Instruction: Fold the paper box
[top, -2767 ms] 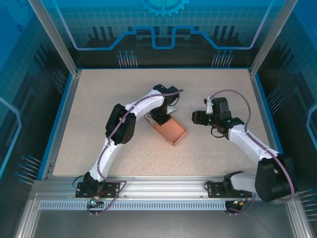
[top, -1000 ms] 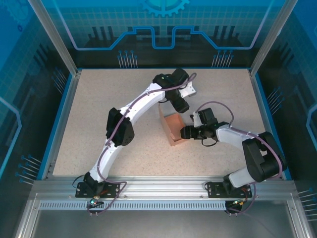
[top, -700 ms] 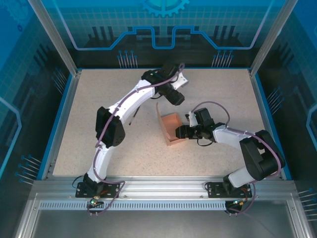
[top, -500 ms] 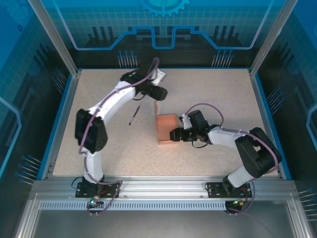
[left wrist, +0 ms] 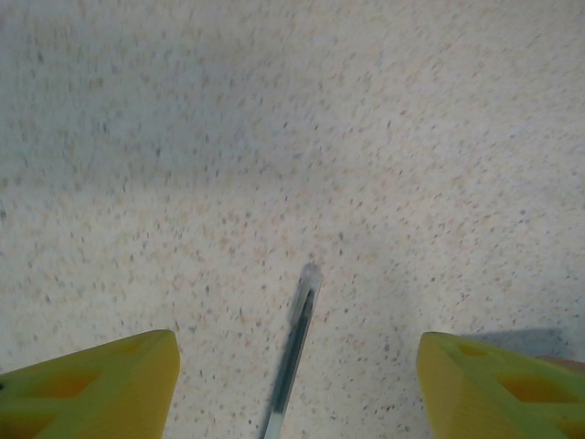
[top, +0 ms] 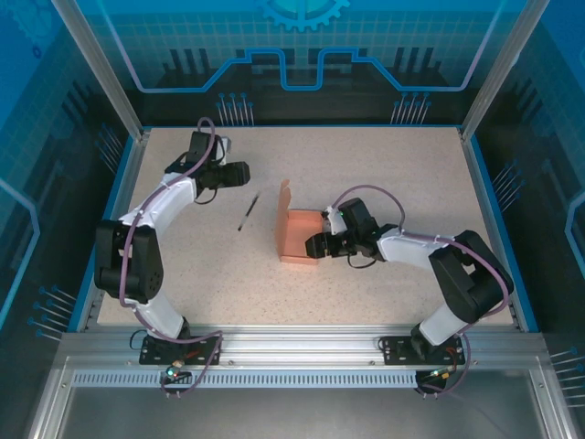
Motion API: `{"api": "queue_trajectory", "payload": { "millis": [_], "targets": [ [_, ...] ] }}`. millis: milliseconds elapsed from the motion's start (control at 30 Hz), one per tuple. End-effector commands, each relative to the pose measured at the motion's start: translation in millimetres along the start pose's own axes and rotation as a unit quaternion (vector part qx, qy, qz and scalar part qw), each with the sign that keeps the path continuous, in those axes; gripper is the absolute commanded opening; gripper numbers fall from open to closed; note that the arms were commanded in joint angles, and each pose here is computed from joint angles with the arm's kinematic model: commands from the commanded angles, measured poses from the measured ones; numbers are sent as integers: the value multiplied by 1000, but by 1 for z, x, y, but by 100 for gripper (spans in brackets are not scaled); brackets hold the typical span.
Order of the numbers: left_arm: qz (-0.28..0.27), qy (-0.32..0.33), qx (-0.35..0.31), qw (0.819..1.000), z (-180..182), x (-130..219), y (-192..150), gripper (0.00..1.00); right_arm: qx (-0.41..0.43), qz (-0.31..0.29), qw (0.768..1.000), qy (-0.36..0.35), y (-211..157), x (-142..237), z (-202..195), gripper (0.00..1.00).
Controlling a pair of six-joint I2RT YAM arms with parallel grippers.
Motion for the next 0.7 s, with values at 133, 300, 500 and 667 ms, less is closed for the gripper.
{"api": "queue_trajectory", "payload": {
  "millis": [133, 300, 500, 667],
  "targets": [
    [-14, -20, 29, 999, -2, -12, -13, 70, 103, -44, 984, -141, 62, 14, -9, 69],
    [-13, -13, 26, 1000, 0, -10, -21, 70, 130, -9, 974, -187, 80, -4, -17, 69],
    [-18, -10, 21, 1000, 1, -5, -21, 71, 140, 31, 972, -189, 86, -26, -19, 69],
    [-20, -13, 18, 1000, 0, -2, -20, 71, 142, 48, 966, -212, 93, -37, -27, 69]
  ]
}}
Point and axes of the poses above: each hand's point on the last joint's axis, 136 mm out from that joint toward the fingers, its own x axis back along the fingers, its own z axis along the line the jaws close on, y = z × x, the point moved 4 cm from there along x, back along the fingers, and after that the axes turned 10 degrees about -x, right-handed, at the moved point
